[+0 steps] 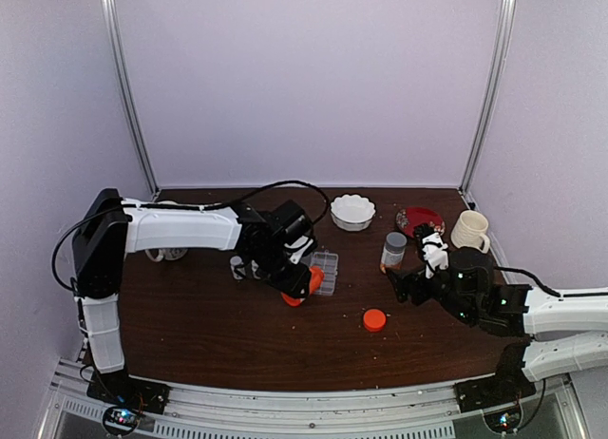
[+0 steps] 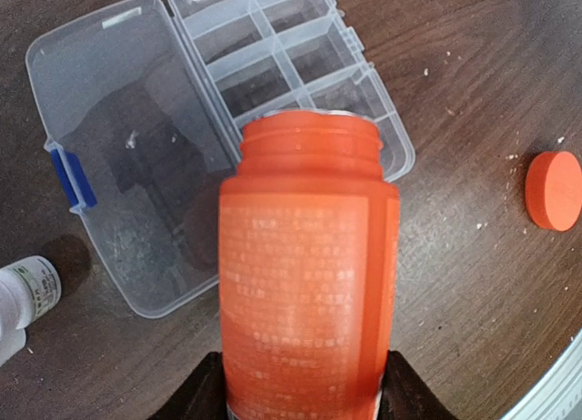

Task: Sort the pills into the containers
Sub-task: Pour the pill into the compartment of the pill container.

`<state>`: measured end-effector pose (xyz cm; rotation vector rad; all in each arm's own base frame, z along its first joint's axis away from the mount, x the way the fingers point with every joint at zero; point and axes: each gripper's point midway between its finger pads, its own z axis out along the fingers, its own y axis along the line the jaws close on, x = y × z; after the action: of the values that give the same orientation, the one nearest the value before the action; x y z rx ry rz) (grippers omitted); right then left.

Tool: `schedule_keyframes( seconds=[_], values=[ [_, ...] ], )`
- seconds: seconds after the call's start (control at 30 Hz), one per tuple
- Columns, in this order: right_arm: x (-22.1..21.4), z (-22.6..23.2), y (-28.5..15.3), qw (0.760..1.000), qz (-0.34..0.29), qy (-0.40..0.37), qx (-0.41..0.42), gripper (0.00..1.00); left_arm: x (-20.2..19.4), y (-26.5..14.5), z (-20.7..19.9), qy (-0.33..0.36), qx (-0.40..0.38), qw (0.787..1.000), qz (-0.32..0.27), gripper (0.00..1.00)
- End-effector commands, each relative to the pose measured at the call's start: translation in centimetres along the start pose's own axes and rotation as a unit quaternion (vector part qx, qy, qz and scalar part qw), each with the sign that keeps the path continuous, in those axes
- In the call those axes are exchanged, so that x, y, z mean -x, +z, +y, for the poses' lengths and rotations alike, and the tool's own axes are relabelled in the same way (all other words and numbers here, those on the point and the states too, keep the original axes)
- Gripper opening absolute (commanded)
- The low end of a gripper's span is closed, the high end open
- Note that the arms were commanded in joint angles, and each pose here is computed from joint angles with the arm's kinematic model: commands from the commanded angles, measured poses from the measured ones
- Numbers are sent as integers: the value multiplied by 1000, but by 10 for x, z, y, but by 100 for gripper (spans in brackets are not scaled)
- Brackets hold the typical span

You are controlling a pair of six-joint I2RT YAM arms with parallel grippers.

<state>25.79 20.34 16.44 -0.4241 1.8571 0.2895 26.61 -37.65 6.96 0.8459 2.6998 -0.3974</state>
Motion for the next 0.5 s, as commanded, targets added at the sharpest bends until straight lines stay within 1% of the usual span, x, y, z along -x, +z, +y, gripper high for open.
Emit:
schedule_keyframes(
  seconds=[0.0,0.1,0.2,0.33,0.37,0.4,0.47],
  values=[
    [18,3,0,1000,-20,17,8,92,-2,2,0,-7,-7,1000,11,0],
    [33,7,2,1000,-26,0,10,92,-3,2,2,-7,-4,1000,13,0],
    [36,6,7,1000,-26,-18,0,92,-2,1,0,-7,-6,1000,12,0],
    [17,10,15,999,-31,-14,8,92,-2,-5,-1,-8,-4,1000,20,0],
    [11,12,16,1000,-21,-19,12,92,-2,-9,-1,-9,-4,1000,22,0],
    [10,13,18,1000,-9,-21,14,92,-2,-13,-2,-11,-5,1000,26,0],
    [12,13,19,1000,-13,-21,12,92,-2,-21,-4,-13,-6,999,31,0]
  ],
)
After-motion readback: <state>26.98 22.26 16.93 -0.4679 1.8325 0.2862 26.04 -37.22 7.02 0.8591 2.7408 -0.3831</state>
